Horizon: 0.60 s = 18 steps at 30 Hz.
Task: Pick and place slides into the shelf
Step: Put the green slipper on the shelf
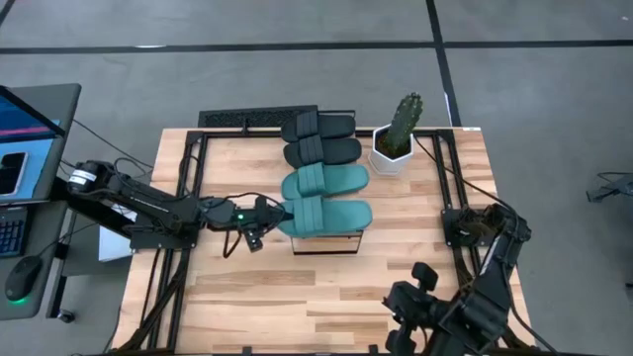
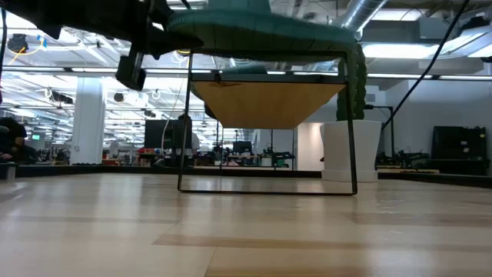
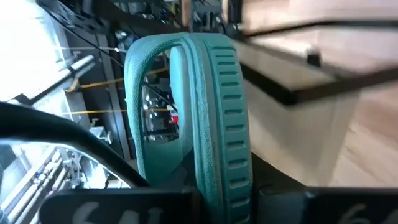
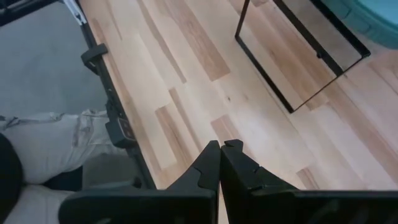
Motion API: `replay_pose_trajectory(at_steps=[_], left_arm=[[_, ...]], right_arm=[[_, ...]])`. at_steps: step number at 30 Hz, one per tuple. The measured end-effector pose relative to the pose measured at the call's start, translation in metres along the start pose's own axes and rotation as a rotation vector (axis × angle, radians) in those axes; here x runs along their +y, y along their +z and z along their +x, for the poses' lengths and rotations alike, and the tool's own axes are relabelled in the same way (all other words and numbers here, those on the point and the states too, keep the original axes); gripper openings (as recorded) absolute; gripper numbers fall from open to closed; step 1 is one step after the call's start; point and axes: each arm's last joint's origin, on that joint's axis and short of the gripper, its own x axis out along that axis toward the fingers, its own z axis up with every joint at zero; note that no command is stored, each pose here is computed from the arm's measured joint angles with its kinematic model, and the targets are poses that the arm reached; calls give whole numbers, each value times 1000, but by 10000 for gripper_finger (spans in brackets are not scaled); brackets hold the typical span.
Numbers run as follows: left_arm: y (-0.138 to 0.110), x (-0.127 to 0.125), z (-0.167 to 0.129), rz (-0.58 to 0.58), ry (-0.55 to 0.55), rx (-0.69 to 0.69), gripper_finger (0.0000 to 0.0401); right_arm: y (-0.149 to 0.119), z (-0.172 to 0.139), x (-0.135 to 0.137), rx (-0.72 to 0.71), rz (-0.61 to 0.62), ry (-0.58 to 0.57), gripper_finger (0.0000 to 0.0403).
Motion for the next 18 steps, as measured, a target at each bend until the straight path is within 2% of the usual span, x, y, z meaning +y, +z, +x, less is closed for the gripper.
replay_pose_trajectory(at_steps=[9, 18], left_arm=[[-13, -5, 3, 35, -56, 46, 21], [-12, -7, 3, 16, -73, 25, 22]], right_arm=[[3, 2, -1, -11, 9, -7, 0], [7, 5, -2, -10, -4, -17, 0]])
